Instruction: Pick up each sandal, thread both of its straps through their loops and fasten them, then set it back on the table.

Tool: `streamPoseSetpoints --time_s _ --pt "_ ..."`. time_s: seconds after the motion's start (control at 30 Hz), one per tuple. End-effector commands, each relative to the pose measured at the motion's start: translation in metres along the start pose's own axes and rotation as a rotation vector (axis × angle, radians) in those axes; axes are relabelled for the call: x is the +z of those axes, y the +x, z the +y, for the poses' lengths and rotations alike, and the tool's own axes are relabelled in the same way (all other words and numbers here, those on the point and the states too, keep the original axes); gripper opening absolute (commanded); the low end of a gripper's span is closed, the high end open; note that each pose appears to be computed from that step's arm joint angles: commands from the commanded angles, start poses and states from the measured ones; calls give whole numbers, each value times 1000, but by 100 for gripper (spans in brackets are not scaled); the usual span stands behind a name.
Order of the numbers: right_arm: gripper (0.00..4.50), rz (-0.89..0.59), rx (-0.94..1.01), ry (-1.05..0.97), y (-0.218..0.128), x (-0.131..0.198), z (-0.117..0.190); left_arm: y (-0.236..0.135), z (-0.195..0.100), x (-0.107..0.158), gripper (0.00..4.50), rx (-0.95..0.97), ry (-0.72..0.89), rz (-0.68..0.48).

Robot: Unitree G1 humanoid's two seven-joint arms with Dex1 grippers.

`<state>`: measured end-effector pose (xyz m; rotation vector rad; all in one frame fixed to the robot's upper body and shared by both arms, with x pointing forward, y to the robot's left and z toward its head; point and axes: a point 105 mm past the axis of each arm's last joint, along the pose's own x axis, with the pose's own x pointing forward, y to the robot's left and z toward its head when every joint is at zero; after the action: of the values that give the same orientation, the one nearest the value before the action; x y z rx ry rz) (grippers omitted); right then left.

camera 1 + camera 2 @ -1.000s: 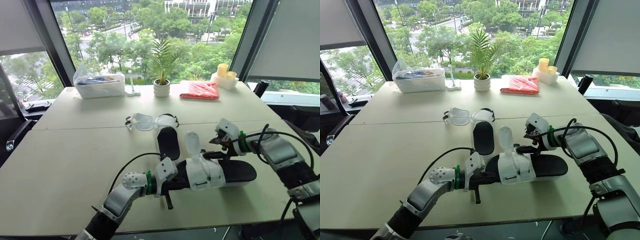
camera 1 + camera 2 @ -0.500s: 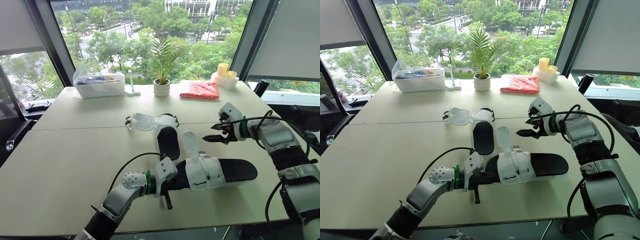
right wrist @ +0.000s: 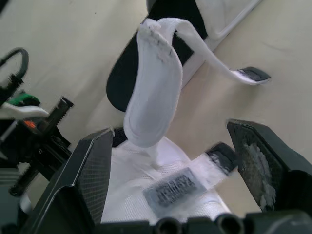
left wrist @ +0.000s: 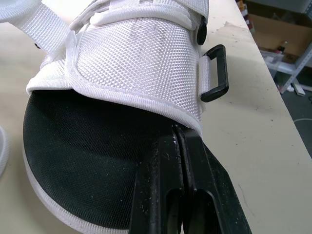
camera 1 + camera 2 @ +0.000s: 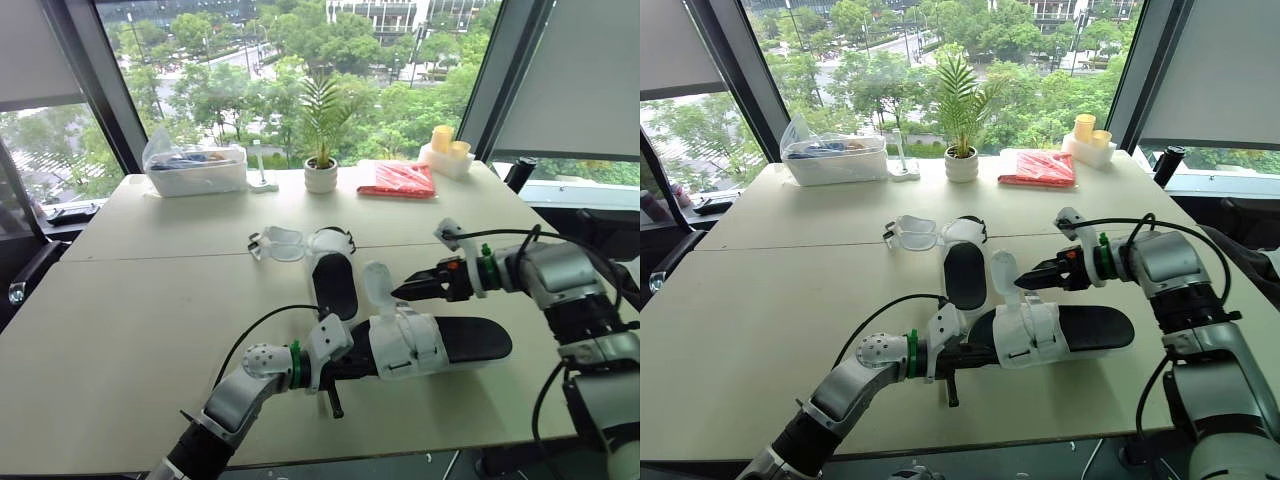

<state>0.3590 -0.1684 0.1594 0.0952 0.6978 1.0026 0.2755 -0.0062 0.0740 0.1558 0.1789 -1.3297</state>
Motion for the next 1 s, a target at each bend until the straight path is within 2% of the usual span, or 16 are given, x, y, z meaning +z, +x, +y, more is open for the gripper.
streamPoseSetpoints --time_s 0.03,0.27,0.5,0.87,0.93,1.0 --pt "396 -62 52 43 6 10 2 -3 1 -15 0 16 -28 50" --pt "396 -95 207 85 36 28 20 -5 3 -15 0 28 -28 51" --pt "396 -190 278 138 34 61 30 -7 4 -16 0 50 -33 48" --pt "396 -238 301 129 28 82 35 -6 4 -15 0 56 -33 41" --pt "345 -242 304 126 27 84 37 -6 3 -15 0 56 -36 39" --pt "262 -245 307 119 26 86 38 -6 3 -14 0 56 -38 37"
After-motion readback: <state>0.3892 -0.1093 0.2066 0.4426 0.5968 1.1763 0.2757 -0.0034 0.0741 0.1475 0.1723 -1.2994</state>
